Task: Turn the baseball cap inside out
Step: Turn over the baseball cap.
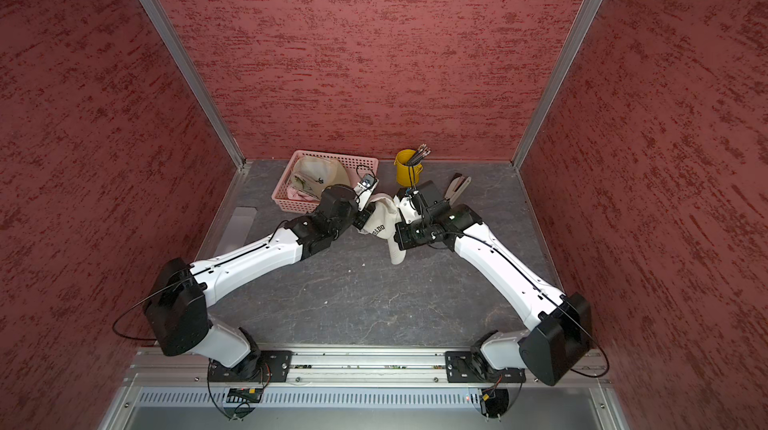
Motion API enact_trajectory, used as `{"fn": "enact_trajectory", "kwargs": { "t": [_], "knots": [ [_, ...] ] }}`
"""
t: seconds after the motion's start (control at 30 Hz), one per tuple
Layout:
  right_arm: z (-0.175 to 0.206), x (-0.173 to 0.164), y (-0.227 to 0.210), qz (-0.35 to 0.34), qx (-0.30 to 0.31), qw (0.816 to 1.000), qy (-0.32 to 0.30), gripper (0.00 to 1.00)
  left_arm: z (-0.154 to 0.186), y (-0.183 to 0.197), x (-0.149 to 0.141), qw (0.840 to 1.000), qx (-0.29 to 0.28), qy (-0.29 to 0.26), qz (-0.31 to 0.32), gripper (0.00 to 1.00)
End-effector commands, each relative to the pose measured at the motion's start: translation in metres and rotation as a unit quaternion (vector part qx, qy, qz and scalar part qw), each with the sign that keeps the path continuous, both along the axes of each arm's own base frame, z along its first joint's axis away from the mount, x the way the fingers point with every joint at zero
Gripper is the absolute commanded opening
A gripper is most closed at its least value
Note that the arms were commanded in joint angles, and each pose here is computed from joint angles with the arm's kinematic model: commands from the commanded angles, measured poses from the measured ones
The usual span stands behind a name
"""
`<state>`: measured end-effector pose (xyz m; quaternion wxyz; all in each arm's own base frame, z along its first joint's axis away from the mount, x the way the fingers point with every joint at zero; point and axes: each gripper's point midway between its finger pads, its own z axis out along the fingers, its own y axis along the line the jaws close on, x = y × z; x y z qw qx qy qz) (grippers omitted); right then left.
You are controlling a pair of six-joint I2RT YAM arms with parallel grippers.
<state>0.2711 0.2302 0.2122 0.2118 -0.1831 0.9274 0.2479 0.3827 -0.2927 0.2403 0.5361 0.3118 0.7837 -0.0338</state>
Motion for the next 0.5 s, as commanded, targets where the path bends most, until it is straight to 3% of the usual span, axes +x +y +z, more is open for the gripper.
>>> {"fn": "enact_trajectory", "kwargs": {
  "t": [0.0,0.23,0.37,0.47],
  "knots": [
    [-0.011,0.005,0.002,0.032,0.006,0.999,-0.007,0.10,0.014,-0.010,-0.011,0.998,-0.017,0.018,-0.061,0.42],
    [-0.027,0.040,-0.014,0.014,0.052,0.999,-0.001,0.20,0.013,-0.002,-0.037,0.986,-0.072,0.114,-0.103,0.16],
    [-0.044,0.067,-0.018,0.012,0.054,0.998,0.013,0.20,-0.001,-0.018,-0.065,0.958,-0.106,0.210,-0.161,0.00],
    [-0.050,0.089,-0.022,0.002,0.043,0.999,0.017,0.25,-0.007,-0.029,-0.075,0.932,-0.129,0.285,-0.182,0.00]
  ]
}}
